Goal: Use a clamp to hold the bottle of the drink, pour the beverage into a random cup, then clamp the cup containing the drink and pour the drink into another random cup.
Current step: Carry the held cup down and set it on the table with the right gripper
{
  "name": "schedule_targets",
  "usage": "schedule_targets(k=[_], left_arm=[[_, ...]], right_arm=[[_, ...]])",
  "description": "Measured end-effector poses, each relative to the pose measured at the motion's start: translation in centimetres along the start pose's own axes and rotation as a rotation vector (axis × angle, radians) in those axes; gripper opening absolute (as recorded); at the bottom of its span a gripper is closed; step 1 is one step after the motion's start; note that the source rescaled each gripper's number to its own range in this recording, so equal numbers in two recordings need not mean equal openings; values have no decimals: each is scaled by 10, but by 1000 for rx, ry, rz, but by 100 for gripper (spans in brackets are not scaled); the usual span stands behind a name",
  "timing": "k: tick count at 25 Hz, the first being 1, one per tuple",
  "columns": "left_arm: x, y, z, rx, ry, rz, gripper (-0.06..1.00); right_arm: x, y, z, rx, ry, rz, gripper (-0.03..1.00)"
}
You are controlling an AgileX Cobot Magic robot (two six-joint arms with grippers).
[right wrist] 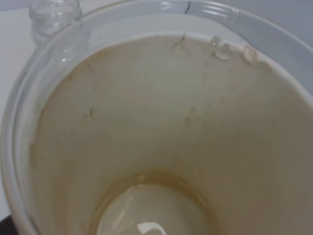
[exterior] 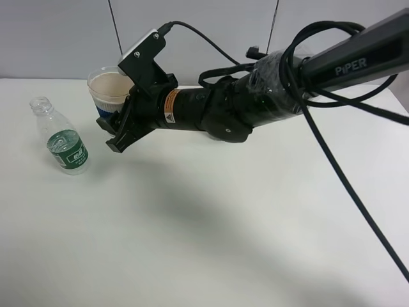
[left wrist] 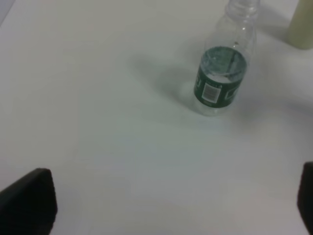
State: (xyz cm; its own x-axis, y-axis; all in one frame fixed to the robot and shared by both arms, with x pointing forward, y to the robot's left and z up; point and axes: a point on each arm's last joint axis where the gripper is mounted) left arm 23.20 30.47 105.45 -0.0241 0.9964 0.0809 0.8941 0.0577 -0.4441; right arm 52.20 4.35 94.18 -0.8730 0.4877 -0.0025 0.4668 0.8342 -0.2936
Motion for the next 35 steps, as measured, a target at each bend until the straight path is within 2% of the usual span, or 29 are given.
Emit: schedule_targets(k=[10, 17, 25, 35], left_arm=[[0, 0, 0, 0, 0, 0, 100], [0, 0, 0, 0, 0, 0, 100], [0, 0, 0, 0, 0, 0, 100], [0, 0, 0, -1, 0, 0, 100]], right_arm=[[0, 11, 30, 71, 8, -4, 0], [-1, 17, 52, 141, 69, 3, 0], [-3, 16, 59, 208, 72, 27, 0], [-2, 16, 60, 220, -46, 6, 0]])
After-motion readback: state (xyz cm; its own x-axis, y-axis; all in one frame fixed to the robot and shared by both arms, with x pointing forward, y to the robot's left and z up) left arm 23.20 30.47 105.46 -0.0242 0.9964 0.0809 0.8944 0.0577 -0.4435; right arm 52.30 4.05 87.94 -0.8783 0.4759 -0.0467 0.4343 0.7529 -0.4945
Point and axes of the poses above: a point on each arm's last joint axis where the gripper is mounted, y pointing out along that axis toward the gripper, x along the wrist's bending axis when the last joint is at zero, z = x × y, and after that the axes turned 10 degrees about y, right-handed
